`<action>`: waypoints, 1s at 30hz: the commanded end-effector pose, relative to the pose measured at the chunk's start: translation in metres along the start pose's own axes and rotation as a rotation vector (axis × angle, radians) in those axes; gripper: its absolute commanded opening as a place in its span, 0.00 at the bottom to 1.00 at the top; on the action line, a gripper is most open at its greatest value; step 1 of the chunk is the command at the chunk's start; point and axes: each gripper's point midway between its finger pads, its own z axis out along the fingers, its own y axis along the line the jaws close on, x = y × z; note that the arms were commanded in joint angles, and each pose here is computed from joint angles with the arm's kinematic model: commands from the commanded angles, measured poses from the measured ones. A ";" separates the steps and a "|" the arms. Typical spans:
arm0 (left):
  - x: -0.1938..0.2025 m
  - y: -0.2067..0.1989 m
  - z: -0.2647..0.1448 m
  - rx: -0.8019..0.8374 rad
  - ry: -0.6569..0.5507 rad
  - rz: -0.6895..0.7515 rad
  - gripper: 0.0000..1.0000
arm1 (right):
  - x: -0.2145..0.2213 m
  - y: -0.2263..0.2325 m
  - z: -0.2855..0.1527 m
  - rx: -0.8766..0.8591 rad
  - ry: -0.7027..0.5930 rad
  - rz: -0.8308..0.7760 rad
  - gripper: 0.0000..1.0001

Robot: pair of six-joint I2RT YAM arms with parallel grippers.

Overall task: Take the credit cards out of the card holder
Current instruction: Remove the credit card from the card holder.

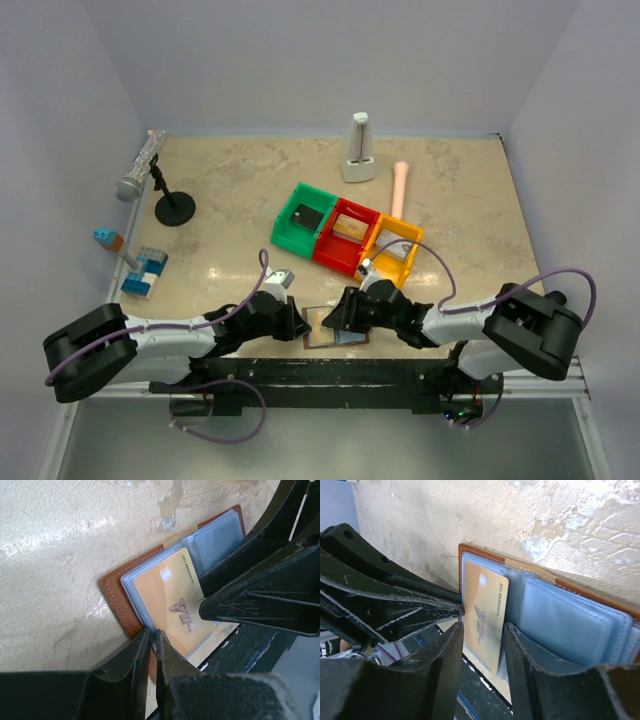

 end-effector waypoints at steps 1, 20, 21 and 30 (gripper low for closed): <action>0.016 0.011 0.000 -0.025 0.048 0.000 0.15 | -0.004 0.041 0.002 -0.177 -0.006 -0.020 0.41; 0.014 0.009 0.001 -0.016 0.042 0.003 0.15 | 0.008 0.058 0.006 -0.250 0.089 -0.066 0.45; 0.014 0.009 0.001 -0.015 0.041 0.003 0.15 | 0.008 0.058 0.007 -0.249 0.093 -0.067 0.45; 0.014 0.008 0.000 -0.014 0.040 0.002 0.15 | 0.008 0.055 0.006 -0.227 0.096 -0.064 0.45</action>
